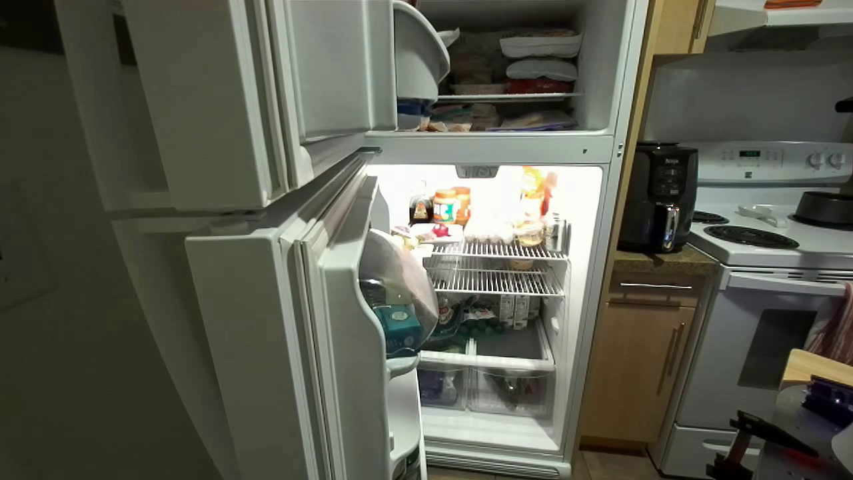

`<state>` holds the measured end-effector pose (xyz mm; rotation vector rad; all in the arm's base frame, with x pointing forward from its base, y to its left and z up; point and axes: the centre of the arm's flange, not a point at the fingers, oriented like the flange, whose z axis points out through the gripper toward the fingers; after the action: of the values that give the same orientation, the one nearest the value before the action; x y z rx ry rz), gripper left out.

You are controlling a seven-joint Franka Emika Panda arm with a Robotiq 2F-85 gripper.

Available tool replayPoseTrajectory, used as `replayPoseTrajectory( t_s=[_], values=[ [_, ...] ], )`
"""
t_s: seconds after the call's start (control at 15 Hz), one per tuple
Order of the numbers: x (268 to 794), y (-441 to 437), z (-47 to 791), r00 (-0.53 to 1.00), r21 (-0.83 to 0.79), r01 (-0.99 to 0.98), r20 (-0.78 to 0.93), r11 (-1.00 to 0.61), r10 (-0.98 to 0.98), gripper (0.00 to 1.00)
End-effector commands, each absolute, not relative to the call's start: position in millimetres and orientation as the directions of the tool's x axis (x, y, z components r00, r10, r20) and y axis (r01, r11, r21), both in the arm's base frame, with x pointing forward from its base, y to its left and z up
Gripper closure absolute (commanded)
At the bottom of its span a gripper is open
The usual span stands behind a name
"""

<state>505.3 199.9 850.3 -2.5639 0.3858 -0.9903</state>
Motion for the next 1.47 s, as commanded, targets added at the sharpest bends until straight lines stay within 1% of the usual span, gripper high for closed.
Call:
replayPoseTrajectory(
  t_s=[0.0, 1.4],
  values=[
    [510.1, 196.1, 839.1, 0.725, -0.424, -0.120, 0.580, -0.897, -0.372, 0.00],
    [544.3, 187.3, 822.4, 0.716, -0.433, -0.175, 0.561, -0.884, -0.416, 0.00]
  ],
)
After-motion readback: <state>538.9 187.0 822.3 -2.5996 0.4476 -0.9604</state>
